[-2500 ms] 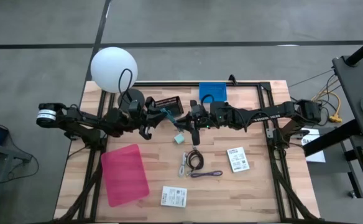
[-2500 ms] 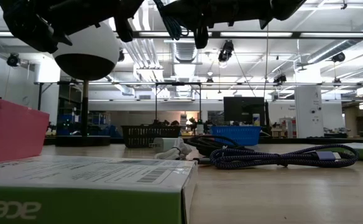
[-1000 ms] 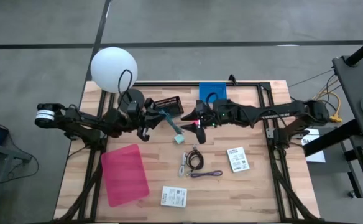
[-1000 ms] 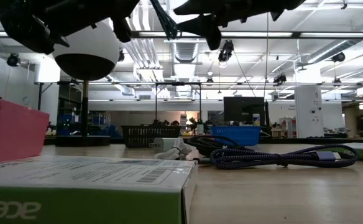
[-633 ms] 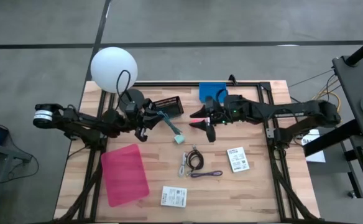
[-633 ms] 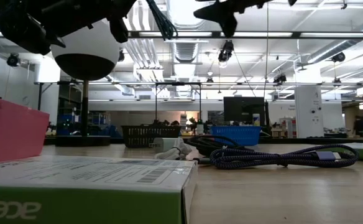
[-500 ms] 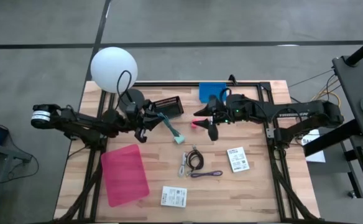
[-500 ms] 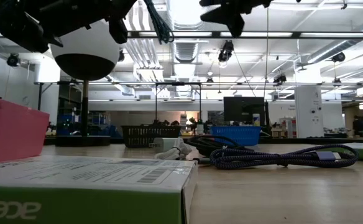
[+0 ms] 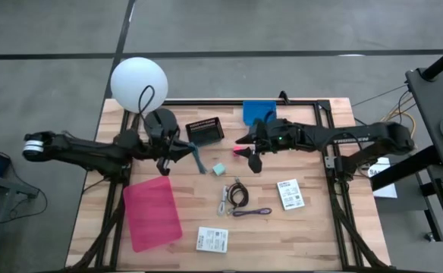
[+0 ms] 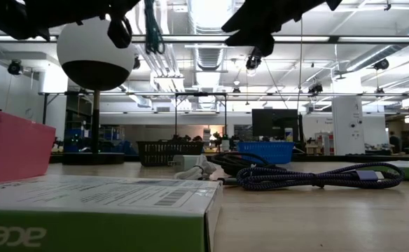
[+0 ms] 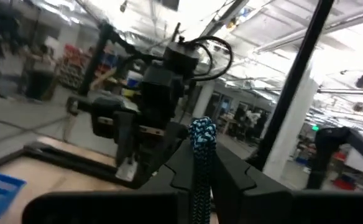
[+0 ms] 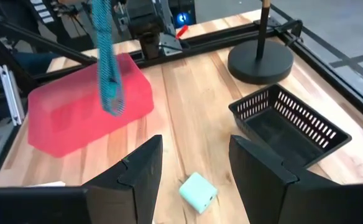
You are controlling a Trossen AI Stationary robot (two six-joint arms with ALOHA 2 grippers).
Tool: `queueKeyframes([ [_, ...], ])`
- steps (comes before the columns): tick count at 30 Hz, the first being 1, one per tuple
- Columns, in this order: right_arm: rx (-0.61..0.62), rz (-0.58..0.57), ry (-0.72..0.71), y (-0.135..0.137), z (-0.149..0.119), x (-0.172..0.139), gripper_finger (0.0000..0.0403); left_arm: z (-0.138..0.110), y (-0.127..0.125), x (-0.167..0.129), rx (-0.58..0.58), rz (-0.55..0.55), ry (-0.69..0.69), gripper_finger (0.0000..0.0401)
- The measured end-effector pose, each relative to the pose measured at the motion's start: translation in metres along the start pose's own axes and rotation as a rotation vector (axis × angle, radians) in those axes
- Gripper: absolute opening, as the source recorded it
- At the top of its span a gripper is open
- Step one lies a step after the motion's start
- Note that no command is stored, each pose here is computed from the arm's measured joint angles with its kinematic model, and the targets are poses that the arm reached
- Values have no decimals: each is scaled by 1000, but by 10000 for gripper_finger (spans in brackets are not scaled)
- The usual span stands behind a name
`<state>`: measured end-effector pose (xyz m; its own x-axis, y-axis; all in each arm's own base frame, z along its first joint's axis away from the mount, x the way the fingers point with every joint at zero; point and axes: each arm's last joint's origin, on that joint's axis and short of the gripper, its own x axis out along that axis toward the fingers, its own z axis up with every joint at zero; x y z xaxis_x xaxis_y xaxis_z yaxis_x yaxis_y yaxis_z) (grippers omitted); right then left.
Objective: Pick and place items into bin
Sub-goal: Put the blue patterned charger cable into the light pink bin
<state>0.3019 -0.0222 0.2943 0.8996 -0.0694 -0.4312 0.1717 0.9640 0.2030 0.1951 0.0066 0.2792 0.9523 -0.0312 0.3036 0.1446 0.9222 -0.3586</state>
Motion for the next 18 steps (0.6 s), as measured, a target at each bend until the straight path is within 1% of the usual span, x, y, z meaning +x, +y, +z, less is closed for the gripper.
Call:
queueKeyframes([
  [4,2,-1,9,0,-2,6,173,4,-8,-2,-42,-40,73,12],
  [9,-4,-3,14,0,-3,9,173,2,-14,-5,-59,-28,167,12],
  [13,-4,-2,13,0,-3,9,173,4,-15,-6,-83,6,238,12],
  [15,-3,-2,12,0,-2,8,173,5,-15,-5,-84,30,250,12],
  [18,0,-3,11,-1,-2,8,173,8,-16,-4,-86,29,242,12],
])
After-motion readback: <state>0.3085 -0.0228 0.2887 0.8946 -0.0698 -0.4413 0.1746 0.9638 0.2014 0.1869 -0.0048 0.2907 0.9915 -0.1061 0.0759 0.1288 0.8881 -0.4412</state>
